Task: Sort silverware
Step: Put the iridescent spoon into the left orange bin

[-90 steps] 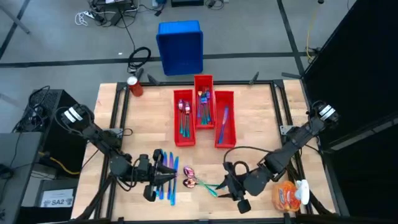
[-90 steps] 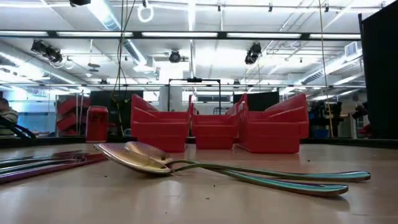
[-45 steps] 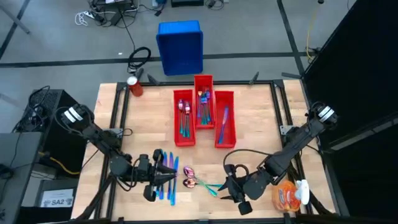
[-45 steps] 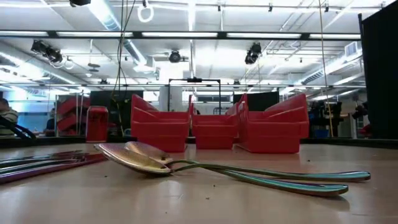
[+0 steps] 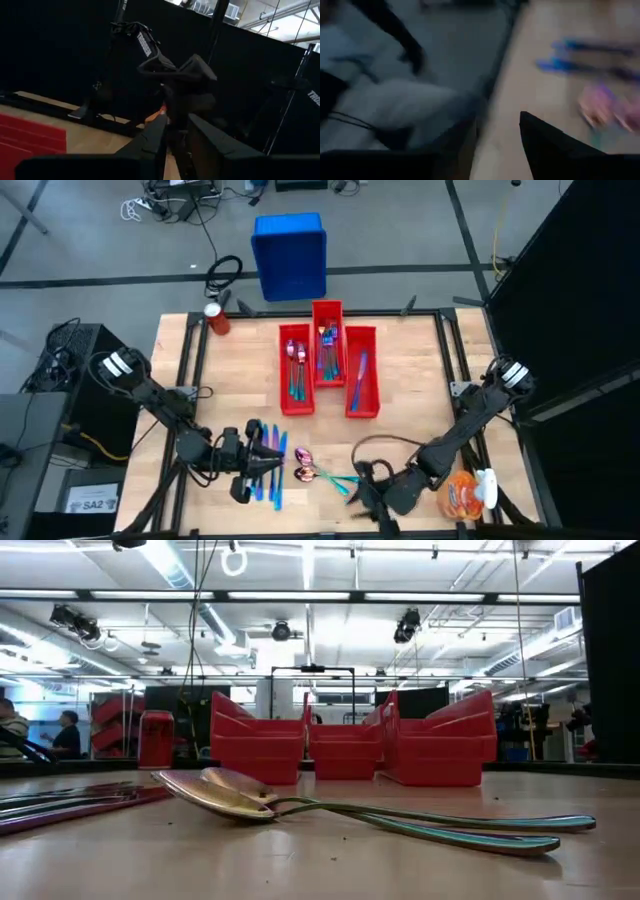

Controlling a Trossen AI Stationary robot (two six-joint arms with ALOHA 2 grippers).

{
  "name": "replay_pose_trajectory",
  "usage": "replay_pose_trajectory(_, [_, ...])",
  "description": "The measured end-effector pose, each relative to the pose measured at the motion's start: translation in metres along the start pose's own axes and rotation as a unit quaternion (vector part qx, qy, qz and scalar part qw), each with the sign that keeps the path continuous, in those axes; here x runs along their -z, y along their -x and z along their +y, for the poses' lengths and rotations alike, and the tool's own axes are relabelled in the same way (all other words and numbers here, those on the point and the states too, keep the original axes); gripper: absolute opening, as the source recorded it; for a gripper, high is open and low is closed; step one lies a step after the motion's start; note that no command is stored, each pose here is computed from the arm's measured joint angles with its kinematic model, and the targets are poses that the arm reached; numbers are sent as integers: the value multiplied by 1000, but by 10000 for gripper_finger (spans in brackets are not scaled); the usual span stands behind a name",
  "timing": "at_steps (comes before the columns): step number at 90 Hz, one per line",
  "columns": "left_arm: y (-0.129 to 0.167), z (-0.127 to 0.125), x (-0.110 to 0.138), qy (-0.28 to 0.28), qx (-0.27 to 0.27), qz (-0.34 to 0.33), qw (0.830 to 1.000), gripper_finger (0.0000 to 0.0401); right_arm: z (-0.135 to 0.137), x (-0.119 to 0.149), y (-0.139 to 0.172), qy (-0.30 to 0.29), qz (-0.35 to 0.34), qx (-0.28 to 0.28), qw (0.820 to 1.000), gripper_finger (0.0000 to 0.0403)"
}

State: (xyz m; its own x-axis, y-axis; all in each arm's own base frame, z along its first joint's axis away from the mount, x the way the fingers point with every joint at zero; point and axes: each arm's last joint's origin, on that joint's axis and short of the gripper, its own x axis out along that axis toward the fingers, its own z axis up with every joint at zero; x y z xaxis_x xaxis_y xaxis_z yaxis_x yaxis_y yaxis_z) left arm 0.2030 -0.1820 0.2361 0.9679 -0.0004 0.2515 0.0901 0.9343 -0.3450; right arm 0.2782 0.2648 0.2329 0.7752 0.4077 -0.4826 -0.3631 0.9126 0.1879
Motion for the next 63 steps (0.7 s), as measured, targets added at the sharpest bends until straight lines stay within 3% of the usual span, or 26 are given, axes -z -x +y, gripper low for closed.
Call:
replay_pose_trajectory(13, [-1, 2, -6, 15, -23, -19, 999, 61, 24, -2, 7, 59, -54, -17, 997, 137])
replay_pose_trajectory(22, [-1, 3, -9, 23, -41, -28, 999, 61, 24, 1, 8, 56, -51, 16, 997, 133])
replay_pose_trajectory(34, [-2, 4, -11, 20, -78, -33, 996, 61, 24, 4, 4, 37, -46, 19, 998, 128])
replay_pose_trajectory(49, [-2, 4, -10, 12, -93, -33, 995, 61, 23, 26, -21, 55, 12, 35, 998, 132])
replay_pose_trajectory(63, [-2, 5, -8, 3, -99, -25, 995, 61, 9, 31, -41, 30, 52, 68, 996, 142])
